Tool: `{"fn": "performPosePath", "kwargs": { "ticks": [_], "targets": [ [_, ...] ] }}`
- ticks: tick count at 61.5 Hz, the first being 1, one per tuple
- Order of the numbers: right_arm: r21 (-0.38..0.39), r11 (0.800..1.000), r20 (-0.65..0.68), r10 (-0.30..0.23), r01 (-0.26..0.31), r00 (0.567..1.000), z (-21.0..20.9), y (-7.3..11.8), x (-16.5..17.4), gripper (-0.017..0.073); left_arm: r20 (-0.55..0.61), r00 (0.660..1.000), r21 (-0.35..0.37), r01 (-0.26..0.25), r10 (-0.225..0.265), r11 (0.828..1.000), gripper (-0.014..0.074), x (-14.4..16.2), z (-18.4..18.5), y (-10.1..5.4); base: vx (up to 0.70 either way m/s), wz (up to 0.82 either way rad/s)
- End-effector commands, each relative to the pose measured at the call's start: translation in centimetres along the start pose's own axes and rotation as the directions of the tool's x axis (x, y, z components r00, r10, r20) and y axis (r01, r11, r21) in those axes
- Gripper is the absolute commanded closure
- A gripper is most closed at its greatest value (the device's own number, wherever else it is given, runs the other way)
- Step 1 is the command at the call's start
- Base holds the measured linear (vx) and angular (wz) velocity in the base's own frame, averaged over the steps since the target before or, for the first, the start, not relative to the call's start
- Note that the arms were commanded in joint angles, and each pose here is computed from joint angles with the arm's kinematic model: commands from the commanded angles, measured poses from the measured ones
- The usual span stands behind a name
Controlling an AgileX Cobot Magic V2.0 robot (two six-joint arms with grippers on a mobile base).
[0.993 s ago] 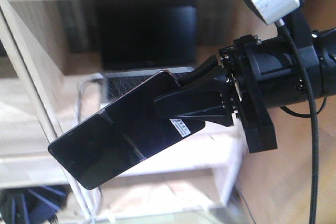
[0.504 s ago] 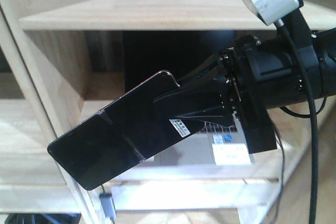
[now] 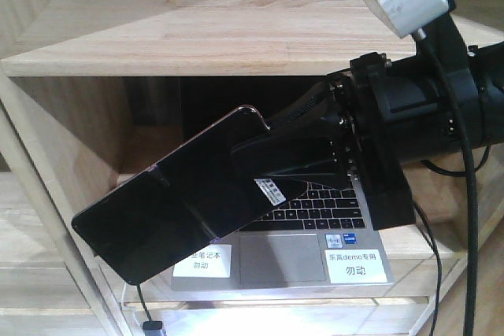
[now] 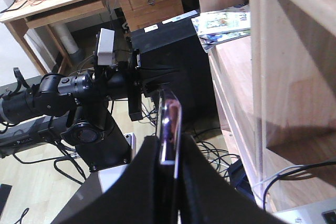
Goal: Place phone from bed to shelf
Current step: 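Raise the held phone above the upper shelf with the right gripper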
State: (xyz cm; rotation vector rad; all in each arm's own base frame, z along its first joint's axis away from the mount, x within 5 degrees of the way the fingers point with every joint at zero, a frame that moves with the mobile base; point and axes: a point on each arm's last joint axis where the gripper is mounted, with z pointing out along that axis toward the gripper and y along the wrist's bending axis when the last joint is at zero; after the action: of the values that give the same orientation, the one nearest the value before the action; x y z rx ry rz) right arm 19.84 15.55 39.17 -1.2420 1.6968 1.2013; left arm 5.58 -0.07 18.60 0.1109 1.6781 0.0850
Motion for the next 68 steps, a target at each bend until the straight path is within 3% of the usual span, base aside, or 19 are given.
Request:
{"fn": "performPosePath", "kwargs": {
  "ticks": [1,68],
  "targets": [
    [-0.074,0.997,0.081,-0.015,0.021,0.997,-0.76,1.72,-1.46,0.0561,0.098,0.995,-0.006,0.015,-0.014,1.000,0.0592,-1.43,-0.24,0.15,0.04,-0.02],
    [-0.079,0.997,0.102,-0.007,0.015,0.995,-0.78,1.75,-1.66,0.0561,0.098,0.995,-0.006,0.015,-0.014,1.000,0.0592,-1.43,-0.24,0.15,0.00,0.00]
  ]
}}
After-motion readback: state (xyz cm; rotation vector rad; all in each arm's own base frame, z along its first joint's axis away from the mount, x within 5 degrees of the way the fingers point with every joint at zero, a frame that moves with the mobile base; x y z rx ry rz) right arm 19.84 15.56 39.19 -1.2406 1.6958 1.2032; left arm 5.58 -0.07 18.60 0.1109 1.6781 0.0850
